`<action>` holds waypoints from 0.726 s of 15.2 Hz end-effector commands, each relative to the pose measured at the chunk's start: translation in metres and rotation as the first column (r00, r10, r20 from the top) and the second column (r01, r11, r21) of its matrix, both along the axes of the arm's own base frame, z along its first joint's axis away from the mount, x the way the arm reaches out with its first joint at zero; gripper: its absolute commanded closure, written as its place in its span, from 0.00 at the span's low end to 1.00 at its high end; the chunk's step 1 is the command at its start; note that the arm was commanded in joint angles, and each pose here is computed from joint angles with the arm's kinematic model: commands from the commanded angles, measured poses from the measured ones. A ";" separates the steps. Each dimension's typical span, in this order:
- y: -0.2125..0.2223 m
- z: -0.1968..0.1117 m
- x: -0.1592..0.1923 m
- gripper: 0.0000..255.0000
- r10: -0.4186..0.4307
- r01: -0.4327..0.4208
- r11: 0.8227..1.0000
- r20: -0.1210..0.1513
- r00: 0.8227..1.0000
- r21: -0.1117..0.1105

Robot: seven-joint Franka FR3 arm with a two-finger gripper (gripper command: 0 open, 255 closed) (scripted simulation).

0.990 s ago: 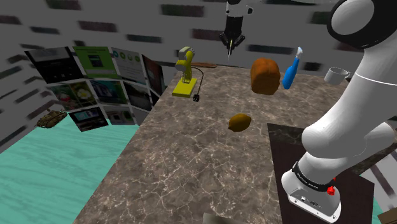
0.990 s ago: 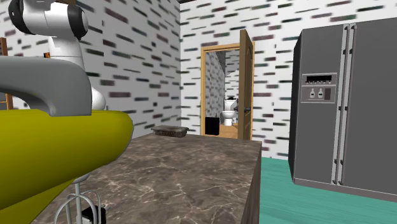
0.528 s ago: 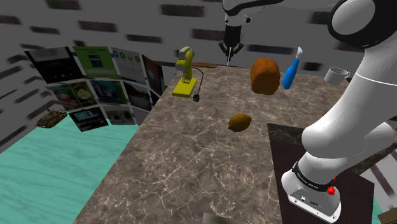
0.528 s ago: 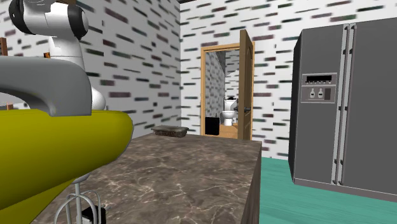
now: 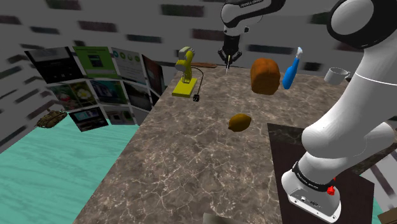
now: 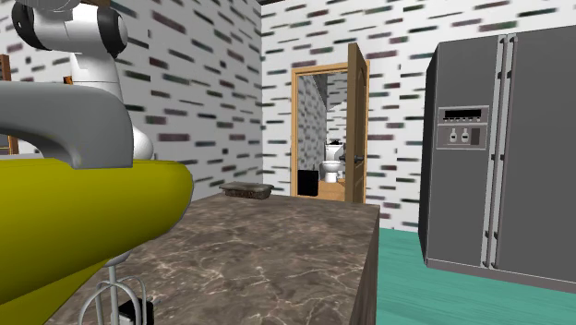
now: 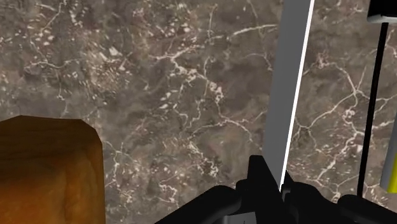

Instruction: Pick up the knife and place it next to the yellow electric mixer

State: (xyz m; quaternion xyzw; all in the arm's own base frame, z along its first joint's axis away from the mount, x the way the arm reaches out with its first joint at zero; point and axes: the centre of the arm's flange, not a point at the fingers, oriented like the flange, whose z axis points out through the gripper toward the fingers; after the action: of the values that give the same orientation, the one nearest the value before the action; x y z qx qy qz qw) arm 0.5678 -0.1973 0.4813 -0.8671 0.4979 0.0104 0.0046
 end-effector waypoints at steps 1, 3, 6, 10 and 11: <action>0.000 -0.011 0.000 1.00 0.000 0.000 1.000 0.000 1.000 0.000; 0.000 -0.022 0.000 1.00 0.000 0.000 1.000 0.000 1.000 0.000; 0.000 -0.037 0.000 1.00 0.000 0.000 1.000 0.000 1.000 0.000; 0.000 -0.058 0.000 1.00 0.000 0.000 1.000 0.000 1.000 0.000; 0.000 -0.064 0.000 1.00 0.000 0.000 1.000 0.000 1.000 0.000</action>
State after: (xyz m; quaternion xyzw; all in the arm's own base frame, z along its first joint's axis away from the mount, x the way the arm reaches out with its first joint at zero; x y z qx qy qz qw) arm 0.5684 -0.1977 0.4227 -0.8671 0.4979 0.0104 0.0046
